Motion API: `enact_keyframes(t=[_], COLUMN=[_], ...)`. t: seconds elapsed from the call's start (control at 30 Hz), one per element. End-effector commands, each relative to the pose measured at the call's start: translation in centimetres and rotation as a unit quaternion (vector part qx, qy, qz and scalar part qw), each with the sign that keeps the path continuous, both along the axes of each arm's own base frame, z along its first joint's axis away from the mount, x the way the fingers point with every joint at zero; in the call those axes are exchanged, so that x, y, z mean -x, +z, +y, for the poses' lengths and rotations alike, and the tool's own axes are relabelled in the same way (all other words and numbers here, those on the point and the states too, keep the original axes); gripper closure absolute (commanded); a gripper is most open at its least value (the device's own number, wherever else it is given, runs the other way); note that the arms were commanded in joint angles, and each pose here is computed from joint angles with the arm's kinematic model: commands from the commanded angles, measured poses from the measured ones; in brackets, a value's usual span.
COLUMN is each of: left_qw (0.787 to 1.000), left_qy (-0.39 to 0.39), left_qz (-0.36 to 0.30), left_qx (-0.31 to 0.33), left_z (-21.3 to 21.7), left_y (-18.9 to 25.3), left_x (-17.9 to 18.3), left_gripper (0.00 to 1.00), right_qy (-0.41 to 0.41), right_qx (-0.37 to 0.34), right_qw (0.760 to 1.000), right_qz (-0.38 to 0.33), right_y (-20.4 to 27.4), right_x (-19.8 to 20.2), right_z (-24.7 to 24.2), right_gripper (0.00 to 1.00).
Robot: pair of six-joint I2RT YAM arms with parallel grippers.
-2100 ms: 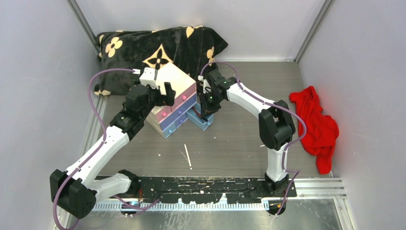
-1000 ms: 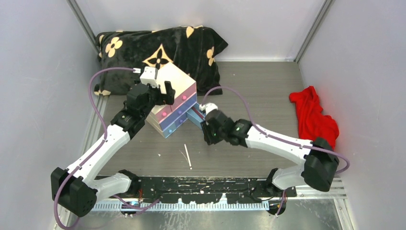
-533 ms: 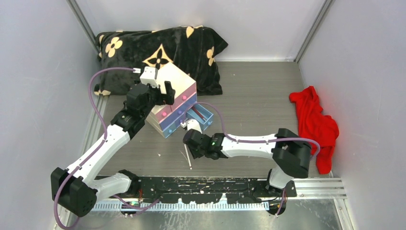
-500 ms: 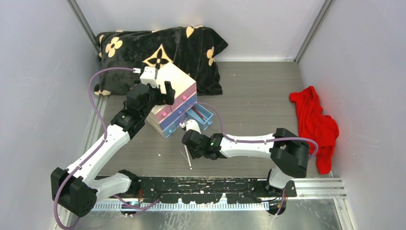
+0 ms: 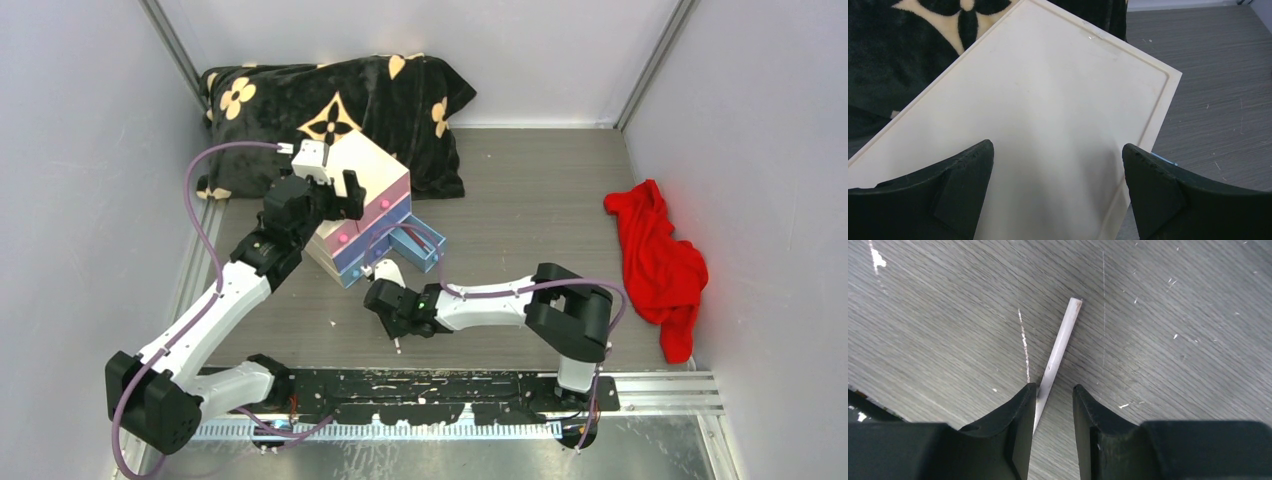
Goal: Organize the makeup
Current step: Pick up the makeup brush from the center of the board.
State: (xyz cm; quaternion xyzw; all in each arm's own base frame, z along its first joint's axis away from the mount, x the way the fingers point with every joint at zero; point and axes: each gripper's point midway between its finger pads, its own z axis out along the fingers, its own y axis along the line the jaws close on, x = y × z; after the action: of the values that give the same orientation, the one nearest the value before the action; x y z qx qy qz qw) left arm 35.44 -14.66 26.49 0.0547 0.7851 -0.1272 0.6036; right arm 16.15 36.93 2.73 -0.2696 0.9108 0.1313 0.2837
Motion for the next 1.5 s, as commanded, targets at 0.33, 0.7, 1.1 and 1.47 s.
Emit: enact_keyframes(t=[0.33,0.7,1.1,1.47], left_qw=[0.996,0.996,0.997,0.997], left_qy=[0.005,0.007,-0.002,-0.006], left_qz=[0.088,0.087,0.079,0.075], left_qx=[-0.031,-0.027,-0.012,-0.008], left_z=[1.2,1.2,0.6,0.4], left_y=[-5.0,-5.2,-4.3,-3.5], left_x=[2.3,2.1,2.1,2.1], left_gripper=[0.01,0.0,0.01,0.01], right_qy=[-0.018,-0.061,-0.084,-0.022], right_qx=[0.008,0.039,-0.023,-0.082], right_qw=[1.0,0.995,0.994,0.996], right_qz=[0.013,-0.065,-0.065,0.016], right_y=[-1.1,4.5,12.6,14.4], right_x=[0.3,-1.7,-8.9,-13.6], right_z=[1.2,-3.6,-7.1,-5.1], right_gripper=[0.93,0.99,0.97,0.96])
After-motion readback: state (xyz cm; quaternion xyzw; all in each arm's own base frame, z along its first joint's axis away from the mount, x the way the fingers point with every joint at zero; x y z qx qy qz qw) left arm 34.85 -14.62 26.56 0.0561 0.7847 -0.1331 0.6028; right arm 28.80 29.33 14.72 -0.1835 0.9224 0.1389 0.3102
